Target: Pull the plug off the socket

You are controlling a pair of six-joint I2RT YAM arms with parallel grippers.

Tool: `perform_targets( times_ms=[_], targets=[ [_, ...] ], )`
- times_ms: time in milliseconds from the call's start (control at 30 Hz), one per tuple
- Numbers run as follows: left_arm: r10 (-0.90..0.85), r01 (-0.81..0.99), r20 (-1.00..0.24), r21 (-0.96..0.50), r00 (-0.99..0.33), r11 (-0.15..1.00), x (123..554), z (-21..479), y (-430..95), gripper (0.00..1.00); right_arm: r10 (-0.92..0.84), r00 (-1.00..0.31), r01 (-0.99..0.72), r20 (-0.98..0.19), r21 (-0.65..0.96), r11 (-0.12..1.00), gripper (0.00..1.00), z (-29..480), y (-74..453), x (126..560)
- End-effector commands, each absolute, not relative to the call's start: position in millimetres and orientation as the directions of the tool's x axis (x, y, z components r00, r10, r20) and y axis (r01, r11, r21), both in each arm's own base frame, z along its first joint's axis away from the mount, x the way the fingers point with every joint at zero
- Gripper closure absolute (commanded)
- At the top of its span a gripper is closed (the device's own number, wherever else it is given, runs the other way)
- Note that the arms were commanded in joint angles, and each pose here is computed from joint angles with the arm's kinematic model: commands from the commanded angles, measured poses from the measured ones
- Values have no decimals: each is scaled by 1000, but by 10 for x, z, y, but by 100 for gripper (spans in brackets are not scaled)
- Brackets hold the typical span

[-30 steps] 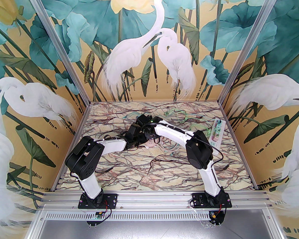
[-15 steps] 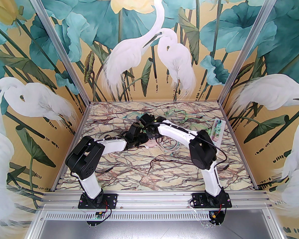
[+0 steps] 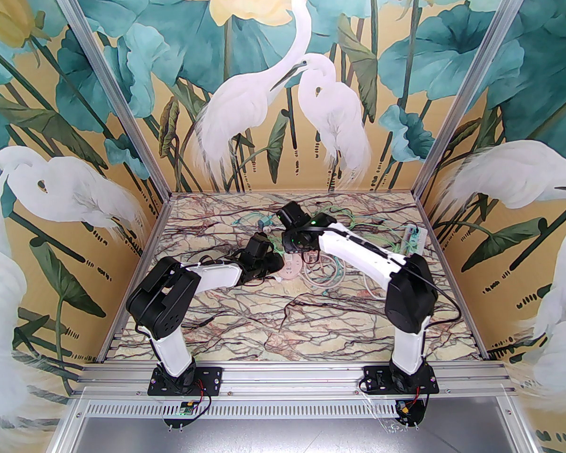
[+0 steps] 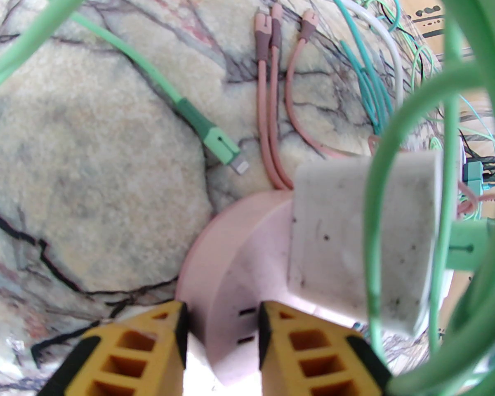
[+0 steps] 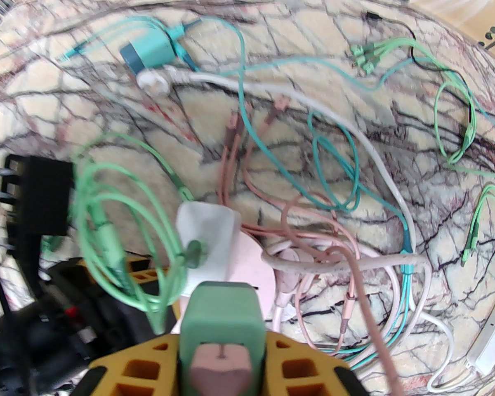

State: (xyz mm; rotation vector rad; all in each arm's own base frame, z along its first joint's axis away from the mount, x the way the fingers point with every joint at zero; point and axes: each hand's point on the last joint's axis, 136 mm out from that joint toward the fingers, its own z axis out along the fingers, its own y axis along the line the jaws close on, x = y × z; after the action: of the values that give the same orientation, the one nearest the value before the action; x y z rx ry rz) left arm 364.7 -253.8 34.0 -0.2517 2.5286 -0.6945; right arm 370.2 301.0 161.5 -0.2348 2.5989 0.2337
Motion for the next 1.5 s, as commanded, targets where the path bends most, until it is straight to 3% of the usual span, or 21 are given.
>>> perform_targets(
  times_ms=[0, 267, 500, 600, 733, 867, 1233, 1467],
  targets=[
    [-196, -146, -172, -267, -965, 953, 2869, -535, -2083, 66, -117, -836, -223, -536, 139, 965, 72, 1701, 3013, 3716],
    [-202, -104, -287, -323, -936, 941, 2995, -159, -2100, 62, -37, -790, -223, -612, 231, 947, 72, 2083, 2974, 3916],
    [-203, -12, -402, -429, -893, 903, 3074, 267, -2202, 42, 88, -777, -237, -623, 420, 876, 71, 2318, 3159, 4228],
    [-199, 35, -431, -478, -880, 878, 3066, 420, -2268, 32, 120, -766, -236, -632, 450, 861, 71, 2340, 3241, 4409],
    [-214, 104, -513, -523, -831, 846, 3058, 732, -2265, 13, 143, -774, -229, -617, 483, 845, 70, 2263, 3385, 4670],
    [-265, 120, -620, -508, -739, 853, 3049, 1055, -2049, 2, 153, -782, -209, -604, 486, 849, 70, 2098, 3498, 4937],
    [-480, -82, -753, -501, -451, 862, 2949, 1529, -1044, 0, 288, -769, -162, -571, 609, 776, 67, 1780, 3668, 5597],
    [-516, -86, -768, -526, -380, 846, 2871, 1615, -907, 1, 398, -768, -98, -502, 705, 702, 67, 1467, 3667, 5880]
  ],
)
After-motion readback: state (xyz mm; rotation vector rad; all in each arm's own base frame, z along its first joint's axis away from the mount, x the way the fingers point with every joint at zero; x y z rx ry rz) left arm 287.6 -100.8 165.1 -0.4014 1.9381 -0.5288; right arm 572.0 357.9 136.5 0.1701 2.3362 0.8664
